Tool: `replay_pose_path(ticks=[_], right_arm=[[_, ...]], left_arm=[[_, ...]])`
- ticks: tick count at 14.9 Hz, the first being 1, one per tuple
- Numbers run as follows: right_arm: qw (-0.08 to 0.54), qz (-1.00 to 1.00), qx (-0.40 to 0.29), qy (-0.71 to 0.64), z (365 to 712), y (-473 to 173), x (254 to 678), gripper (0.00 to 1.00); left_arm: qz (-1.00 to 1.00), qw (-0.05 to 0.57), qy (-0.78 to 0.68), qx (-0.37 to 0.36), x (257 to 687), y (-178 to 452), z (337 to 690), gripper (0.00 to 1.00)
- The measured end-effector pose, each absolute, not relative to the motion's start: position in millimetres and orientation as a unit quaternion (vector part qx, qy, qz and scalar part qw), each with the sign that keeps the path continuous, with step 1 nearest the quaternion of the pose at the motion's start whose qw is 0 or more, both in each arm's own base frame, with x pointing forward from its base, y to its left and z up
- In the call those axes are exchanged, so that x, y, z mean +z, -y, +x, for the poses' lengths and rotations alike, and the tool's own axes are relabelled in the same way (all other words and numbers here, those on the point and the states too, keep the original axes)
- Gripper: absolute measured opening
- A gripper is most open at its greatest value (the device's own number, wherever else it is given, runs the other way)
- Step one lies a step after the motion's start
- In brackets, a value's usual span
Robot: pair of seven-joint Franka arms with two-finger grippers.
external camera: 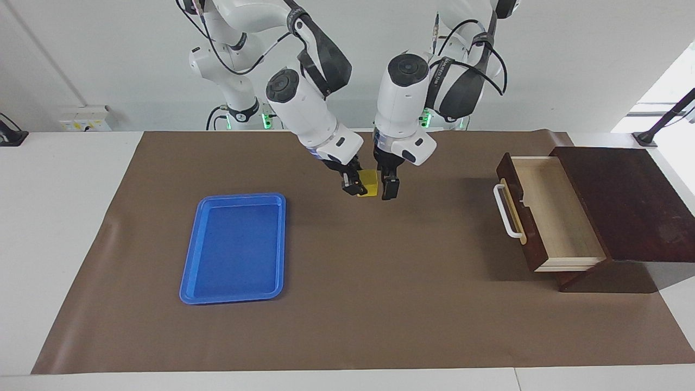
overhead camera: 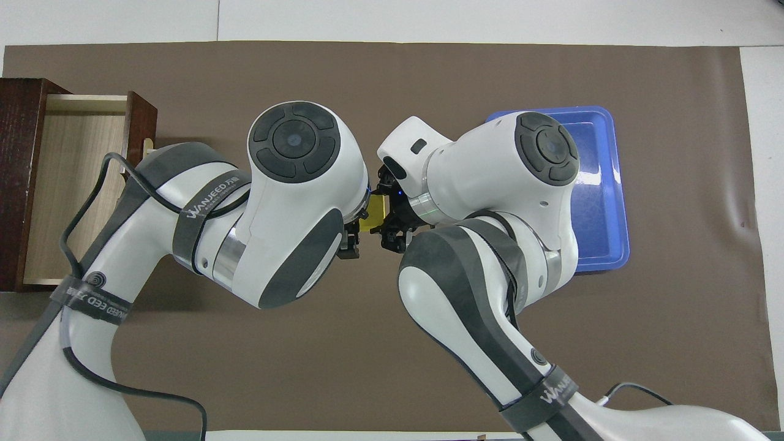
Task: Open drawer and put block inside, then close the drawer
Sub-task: 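Grasp the yellow block with the left gripper from the right gripper, then lower the block into the drawer with the left gripper while the right gripper withdraws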
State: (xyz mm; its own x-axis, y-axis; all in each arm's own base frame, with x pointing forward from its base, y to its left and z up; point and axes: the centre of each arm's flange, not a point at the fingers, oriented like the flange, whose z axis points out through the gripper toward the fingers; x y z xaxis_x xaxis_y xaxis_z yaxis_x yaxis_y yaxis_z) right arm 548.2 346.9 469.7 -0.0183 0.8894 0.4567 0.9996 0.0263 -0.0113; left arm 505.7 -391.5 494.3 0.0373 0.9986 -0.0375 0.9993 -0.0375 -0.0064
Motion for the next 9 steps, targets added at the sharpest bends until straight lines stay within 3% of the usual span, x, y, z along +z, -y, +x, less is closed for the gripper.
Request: replay_pose_path(ticks=[2, 6, 9], right_arm=[[0.172, -0.678, -0.160, 0.696, 547.1, -348.8, 469.8, 0.55], [0.173, -0.678, -0.158, 0.697, 546.3, -349.3, 468.7, 0.55], [0.173, -0.677, -0.158, 0.697, 546.0, -349.7, 468.4, 0.55]], left_arm=[[0.722, 0.011, -0.692, -0.016, 494.2, 396.5, 501.5, 1.00], [0.719, 0.010, -0.694, -0.015, 491.0, 396.0, 500.4, 0.58], [0.719, 0.010, -0.695, -0.015, 490.7, 395.5, 499.9, 0.55]])
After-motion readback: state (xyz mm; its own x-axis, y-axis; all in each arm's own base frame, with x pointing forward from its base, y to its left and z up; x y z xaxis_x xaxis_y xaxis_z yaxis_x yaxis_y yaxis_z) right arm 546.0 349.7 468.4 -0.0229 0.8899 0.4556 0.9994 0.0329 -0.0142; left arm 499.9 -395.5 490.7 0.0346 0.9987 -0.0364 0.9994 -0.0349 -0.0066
